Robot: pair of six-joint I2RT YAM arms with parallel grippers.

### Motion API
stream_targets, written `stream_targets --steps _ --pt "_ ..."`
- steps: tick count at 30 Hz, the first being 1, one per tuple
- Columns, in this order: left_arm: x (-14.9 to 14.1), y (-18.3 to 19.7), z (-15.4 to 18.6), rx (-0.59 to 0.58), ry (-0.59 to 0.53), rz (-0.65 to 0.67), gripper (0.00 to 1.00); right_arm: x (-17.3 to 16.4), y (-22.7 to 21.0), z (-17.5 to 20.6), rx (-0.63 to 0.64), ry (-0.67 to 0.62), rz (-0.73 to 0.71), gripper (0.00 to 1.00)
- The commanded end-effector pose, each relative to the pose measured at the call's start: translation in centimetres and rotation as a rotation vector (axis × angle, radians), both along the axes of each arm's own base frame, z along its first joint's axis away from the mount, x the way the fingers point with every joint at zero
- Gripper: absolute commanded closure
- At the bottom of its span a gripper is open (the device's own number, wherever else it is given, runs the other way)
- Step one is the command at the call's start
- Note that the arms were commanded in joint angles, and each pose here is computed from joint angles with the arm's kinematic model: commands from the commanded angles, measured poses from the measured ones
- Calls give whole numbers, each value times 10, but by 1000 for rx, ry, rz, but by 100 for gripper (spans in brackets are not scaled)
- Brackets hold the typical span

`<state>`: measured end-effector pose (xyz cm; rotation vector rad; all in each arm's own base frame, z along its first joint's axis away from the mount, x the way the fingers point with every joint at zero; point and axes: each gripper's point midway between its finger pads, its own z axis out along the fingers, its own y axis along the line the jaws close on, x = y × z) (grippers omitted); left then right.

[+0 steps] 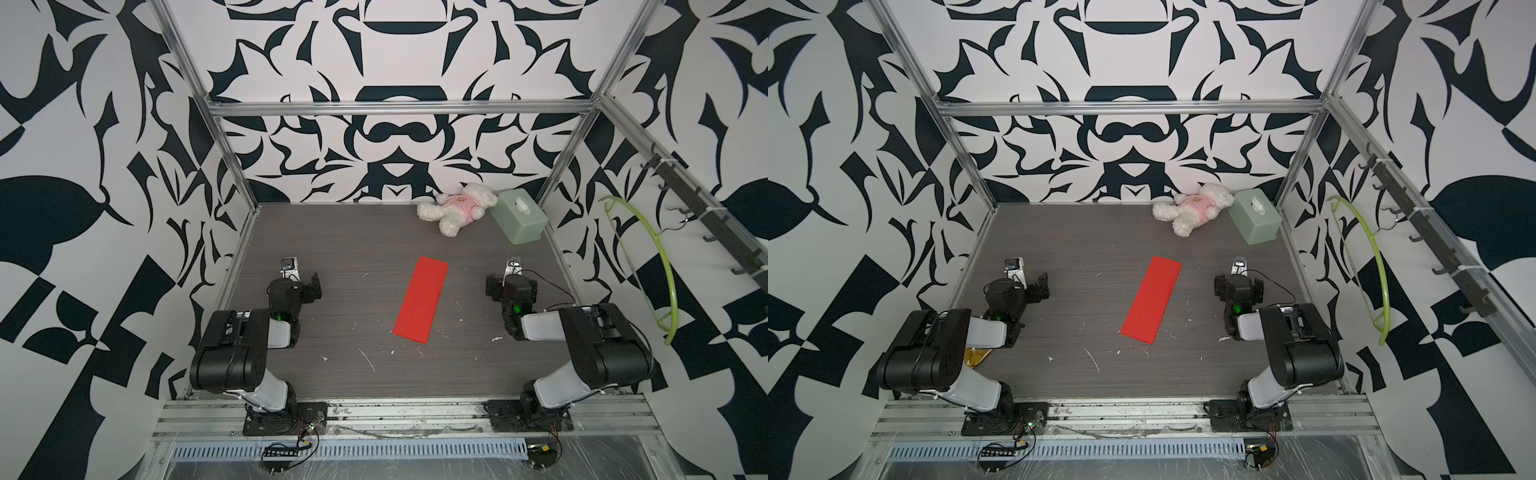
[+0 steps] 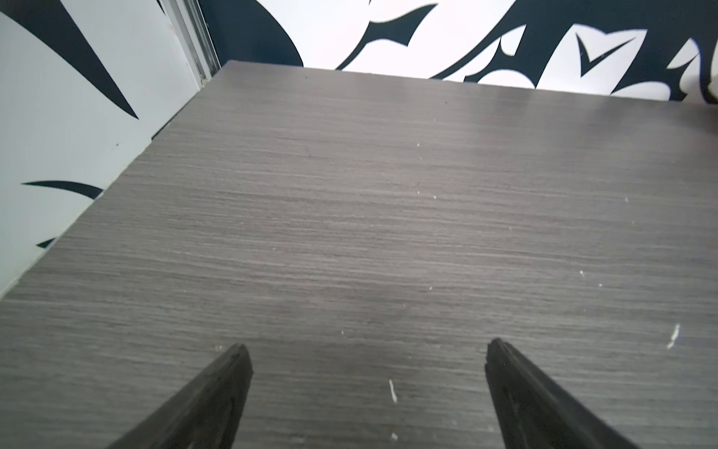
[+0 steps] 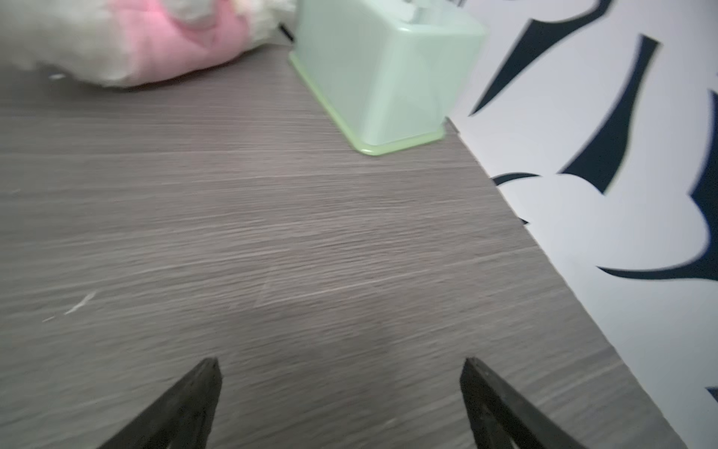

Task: Fold the rectangular paper in half along the long edge
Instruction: Reset both arms

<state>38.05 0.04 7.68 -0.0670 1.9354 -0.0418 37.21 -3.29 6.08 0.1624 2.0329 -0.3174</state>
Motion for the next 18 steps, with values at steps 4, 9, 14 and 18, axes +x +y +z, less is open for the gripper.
stream_targets --steps 4,9,14,18 --pt "11 -8 14 -16 -26 -55 1 11 16 17 42 -86 73 1" --pt "15 -12 11 -14 3 -82 1 11 16 17 46 -85 72 1" --pt "14 -13 9 -15 14 -82 1 10 16 17 45 -82 73 1" --pt "14 -12 10 -14 13 -81 1 10 17 17 45 -81 74 1"
